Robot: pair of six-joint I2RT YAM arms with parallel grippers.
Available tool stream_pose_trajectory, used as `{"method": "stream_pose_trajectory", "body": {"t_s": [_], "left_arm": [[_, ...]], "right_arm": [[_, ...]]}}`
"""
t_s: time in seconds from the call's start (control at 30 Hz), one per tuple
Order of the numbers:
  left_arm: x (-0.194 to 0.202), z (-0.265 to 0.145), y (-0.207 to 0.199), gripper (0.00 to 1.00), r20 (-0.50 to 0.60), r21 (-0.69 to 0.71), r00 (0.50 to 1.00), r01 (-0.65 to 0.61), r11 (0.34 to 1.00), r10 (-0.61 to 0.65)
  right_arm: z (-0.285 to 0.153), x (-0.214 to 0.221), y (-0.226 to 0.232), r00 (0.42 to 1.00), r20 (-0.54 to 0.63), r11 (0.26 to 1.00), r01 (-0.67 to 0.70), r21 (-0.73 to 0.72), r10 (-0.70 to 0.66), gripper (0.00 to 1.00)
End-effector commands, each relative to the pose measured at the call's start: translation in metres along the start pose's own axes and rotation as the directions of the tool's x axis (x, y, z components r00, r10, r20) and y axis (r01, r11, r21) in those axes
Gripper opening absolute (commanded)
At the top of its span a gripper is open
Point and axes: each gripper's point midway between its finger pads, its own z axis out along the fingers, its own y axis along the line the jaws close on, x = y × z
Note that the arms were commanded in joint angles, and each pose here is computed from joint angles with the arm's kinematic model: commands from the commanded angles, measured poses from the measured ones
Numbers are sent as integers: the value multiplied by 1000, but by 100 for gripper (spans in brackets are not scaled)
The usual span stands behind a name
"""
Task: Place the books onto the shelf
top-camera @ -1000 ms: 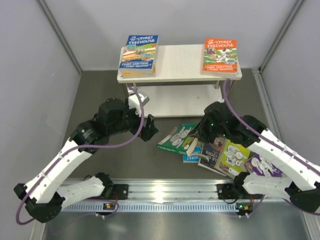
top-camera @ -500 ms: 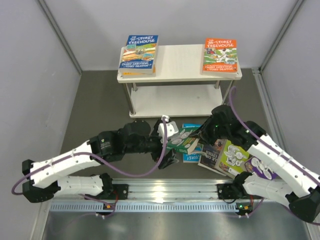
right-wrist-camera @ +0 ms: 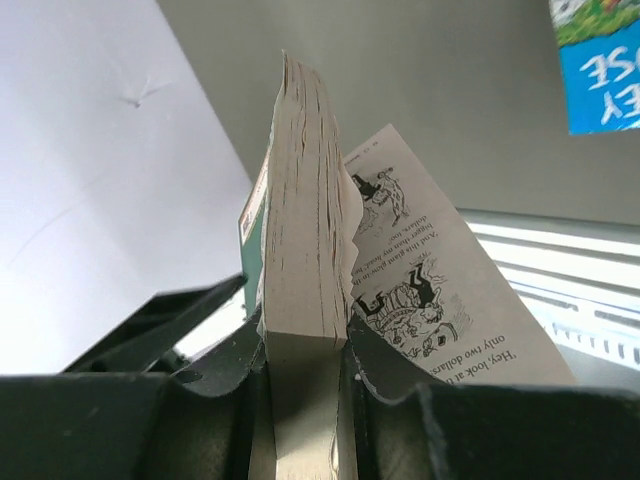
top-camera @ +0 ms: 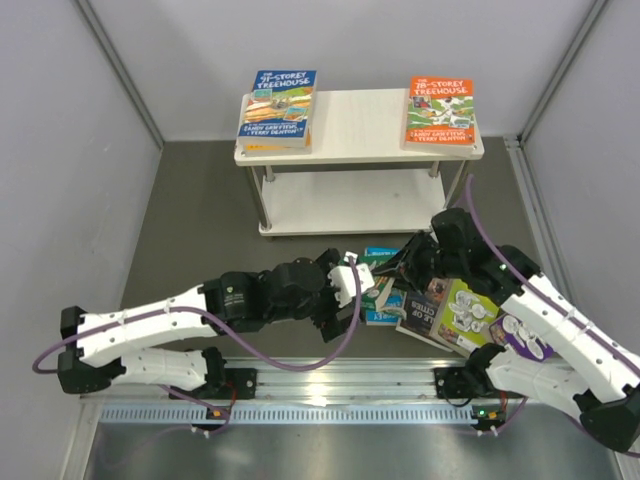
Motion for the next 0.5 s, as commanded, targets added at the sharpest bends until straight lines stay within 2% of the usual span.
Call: {"method": "stream_pose_trajectory", "body": {"t_s": [0.0, 0.03, 0.13, 0.17, 0.27, 0.3, 0.33, 0.37, 0.4, 0.47], "left_arm": [[-13, 12, 8, 95, 37, -46, 997, -59, 997, 61], [-13, 14, 7, 91, 32, -41, 997, -62, 997, 63], [-15, 20, 7, 71, 31, -45, 998, -57, 997, 59], [-16, 21, 8, 50, 33, -51, 998, -49, 997, 51], [-21, 21, 13, 9, 40, -82, 998, -41, 996, 45], [-26, 19, 14, 0, 50, -89, 998, -37, 995, 42], [-25, 17, 15, 0, 41, -91, 998, -37, 995, 41], [-26, 14, 17, 0, 40, -98, 998, -39, 994, 43], [-32, 8, 18, 0, 51, -101, 998, -33, 994, 38], [-33, -2, 20, 0, 42, -109, 999, -20, 994, 24]], "right_arm": [[-43, 18, 54, 998, -57, 975, 15, -221, -29, 0], [-45, 20, 54, 997, -67, 974, 14, -227, -30, 0], [-51, 26, 57, 995, -91, 969, 21, -246, -44, 0], [-52, 27, 57, 994, -94, 968, 24, -249, -49, 0], [-56, 28, 57, 994, -89, 965, 32, -260, -57, 0], [-58, 28, 55, 994, -84, 964, 44, -263, -68, 0], [-58, 28, 53, 994, -81, 964, 50, -260, -74, 6], [-57, 27, 51, 994, -69, 967, 59, -249, -79, 25], [-59, 26, 41, 993, -59, 977, 86, -196, -99, 73], [-65, 13, 41, 990, 16, 983, 140, -122, -139, 100]]}}
